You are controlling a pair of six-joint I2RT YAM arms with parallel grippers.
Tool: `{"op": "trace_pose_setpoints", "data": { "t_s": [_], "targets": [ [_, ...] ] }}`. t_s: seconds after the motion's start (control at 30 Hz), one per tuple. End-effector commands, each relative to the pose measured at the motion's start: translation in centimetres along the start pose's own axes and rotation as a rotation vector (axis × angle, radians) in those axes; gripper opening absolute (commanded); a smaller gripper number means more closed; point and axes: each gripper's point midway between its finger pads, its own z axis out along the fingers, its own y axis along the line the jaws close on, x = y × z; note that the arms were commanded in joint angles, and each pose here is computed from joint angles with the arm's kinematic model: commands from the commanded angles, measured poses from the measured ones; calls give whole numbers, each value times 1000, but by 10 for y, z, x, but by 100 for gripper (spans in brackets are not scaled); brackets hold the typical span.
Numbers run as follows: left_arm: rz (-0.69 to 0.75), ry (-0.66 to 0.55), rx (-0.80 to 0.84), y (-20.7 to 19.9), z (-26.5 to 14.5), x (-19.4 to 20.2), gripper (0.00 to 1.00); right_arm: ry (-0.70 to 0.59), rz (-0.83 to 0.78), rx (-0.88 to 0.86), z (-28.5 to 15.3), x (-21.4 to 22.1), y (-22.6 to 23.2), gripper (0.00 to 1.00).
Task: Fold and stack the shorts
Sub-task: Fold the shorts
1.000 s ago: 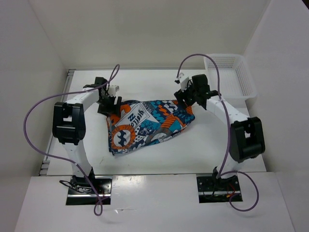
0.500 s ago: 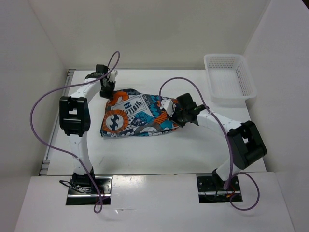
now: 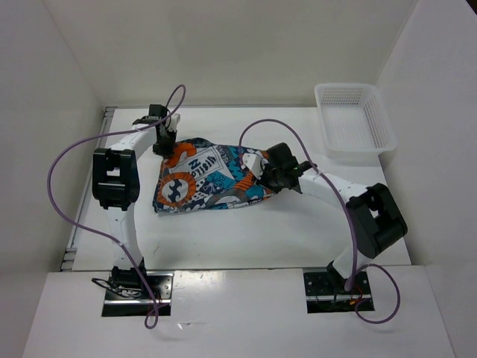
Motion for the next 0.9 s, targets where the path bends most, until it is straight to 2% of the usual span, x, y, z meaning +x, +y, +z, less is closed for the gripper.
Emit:
{"op": "trace_pose_setpoints", "data": {
  "t_s": [0.0,0.03,0.17,0.27,0.3,0.33,0.43,0.63,0.7,0.73,0.8,0.83,0.87],
  "targets": [
    [8,-33,-10,0,-7,-9,7,-166,-47,26,-25,-56,-16,31],
    [8,-43,-11,0,-8,-13,7,-183,-37,37,-25,-61,-19,34],
    [8,-41,-31,4,-4,-15,7,-189,-4,37,-7,-67,-13,34],
    [8,-60,-46,7,-6,-22,7,-93,-61,-3,16,-38,3,27],
    [7,-58,-72,12,-6,-21,7,-58,-68,4,17,-27,4,24],
    [7,-68,-85,14,-6,-24,5,-1,-90,-20,21,-7,13,17],
    [6,-68,-110,18,-3,-24,4,97,-122,-13,21,28,21,10],
    [-13,-66,-153,35,2,-26,4,145,-112,-64,18,47,37,7],
    [-13,-76,-154,35,1,-31,8,160,-111,-64,14,50,37,6],
    [-23,-76,-159,41,0,-30,11,167,-110,-70,13,52,39,6],
    [-21,-61,-137,37,0,-26,34,166,-120,-70,6,47,36,6],
    [-21,-72,-122,34,-4,-29,49,152,-105,-57,2,39,32,6],
    [-21,-73,-113,32,-9,-30,60,84,-56,-54,-8,20,27,6]
  ]
}}
